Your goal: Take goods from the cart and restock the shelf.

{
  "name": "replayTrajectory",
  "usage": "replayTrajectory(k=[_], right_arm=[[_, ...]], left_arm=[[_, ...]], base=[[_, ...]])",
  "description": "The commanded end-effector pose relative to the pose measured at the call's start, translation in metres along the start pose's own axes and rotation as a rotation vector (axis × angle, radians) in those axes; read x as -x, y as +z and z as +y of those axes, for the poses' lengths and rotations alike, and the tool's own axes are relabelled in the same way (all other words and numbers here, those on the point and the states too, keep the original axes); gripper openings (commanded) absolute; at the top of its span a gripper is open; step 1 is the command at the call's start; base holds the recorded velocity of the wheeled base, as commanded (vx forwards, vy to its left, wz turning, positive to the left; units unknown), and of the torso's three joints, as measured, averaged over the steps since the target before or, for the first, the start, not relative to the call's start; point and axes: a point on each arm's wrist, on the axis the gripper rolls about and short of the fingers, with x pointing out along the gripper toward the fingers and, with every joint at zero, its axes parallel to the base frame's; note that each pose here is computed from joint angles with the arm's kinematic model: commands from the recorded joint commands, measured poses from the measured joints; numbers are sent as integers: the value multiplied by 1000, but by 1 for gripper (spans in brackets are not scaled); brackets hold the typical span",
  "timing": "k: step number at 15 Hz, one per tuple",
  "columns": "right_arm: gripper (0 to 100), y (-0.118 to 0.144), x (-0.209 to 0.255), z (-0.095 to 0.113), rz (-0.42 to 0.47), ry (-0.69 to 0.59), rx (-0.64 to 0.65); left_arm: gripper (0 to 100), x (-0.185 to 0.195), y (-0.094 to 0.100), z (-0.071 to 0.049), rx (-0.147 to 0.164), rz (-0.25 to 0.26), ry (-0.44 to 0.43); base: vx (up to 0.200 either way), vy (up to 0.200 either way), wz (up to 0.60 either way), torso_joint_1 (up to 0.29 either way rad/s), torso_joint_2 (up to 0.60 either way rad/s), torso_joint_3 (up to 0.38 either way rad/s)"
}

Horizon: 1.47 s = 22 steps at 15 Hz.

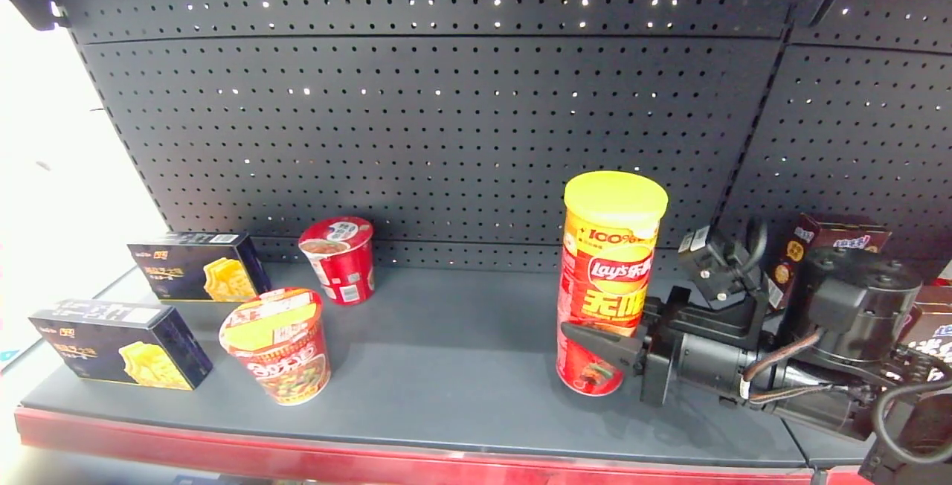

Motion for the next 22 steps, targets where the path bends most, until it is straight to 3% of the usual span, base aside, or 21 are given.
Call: replayTrajectory(k=[1,11,22], right_arm=[[0,-11,-1,3,36,12,-14],[0,-43,-33,-8,22,-6,-11],[0,-47,-32,-2,32,9,-13]], left_arm=[[0,0,0,0,4,0,0],[0,-1,-3,1,6,10,4],[0,-1,-10,2,21,9,16]], base=[[0,0,0,0,0,0],[0,0,0,0,0,0],[0,0,0,0,0,0]])
